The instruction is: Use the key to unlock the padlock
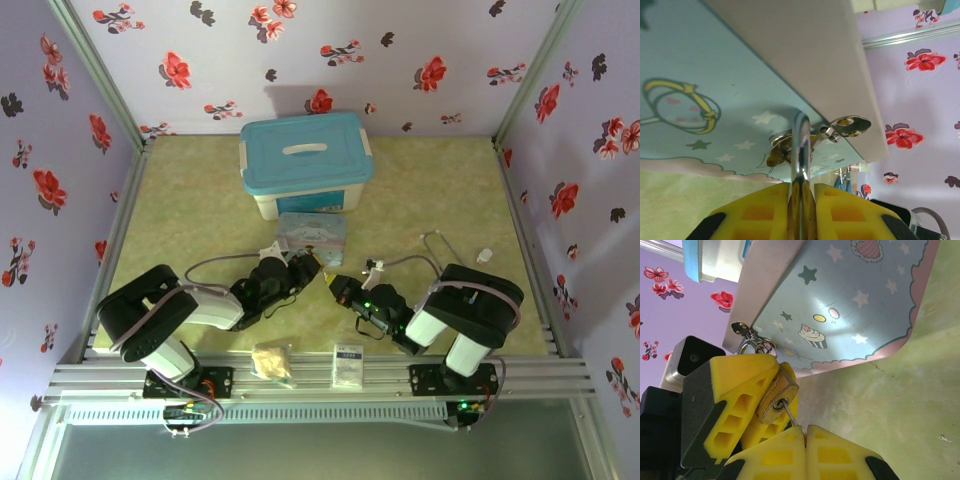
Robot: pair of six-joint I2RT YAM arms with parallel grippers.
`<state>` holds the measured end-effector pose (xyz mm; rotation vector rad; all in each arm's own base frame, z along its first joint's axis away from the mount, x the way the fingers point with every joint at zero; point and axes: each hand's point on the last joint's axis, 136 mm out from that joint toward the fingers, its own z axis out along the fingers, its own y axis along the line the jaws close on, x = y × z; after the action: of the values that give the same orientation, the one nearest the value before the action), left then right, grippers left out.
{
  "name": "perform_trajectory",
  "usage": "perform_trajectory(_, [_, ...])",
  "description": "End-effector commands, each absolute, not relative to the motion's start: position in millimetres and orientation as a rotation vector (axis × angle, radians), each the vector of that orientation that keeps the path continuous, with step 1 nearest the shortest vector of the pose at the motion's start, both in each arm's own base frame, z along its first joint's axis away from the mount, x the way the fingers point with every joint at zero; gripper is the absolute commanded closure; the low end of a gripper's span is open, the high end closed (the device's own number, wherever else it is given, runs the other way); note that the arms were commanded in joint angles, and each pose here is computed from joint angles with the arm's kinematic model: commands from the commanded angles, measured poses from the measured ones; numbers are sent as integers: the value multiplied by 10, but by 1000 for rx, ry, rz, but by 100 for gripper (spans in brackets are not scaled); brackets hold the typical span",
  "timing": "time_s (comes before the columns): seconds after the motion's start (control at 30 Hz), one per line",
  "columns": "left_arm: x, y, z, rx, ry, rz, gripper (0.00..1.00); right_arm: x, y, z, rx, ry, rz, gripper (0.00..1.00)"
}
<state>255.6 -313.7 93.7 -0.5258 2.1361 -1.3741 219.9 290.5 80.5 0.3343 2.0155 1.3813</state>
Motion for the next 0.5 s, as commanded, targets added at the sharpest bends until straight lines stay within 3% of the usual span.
perform_trajectory(0.0, [2456,-3387,1189,-415,2100,-1513,100,2260,2912,824,372,2004,1411,100])
perform_trajectory(0.47, [2449,-3407,1130,-409,2115,-1511,100,2298,2917,807,439,2030,1481,100])
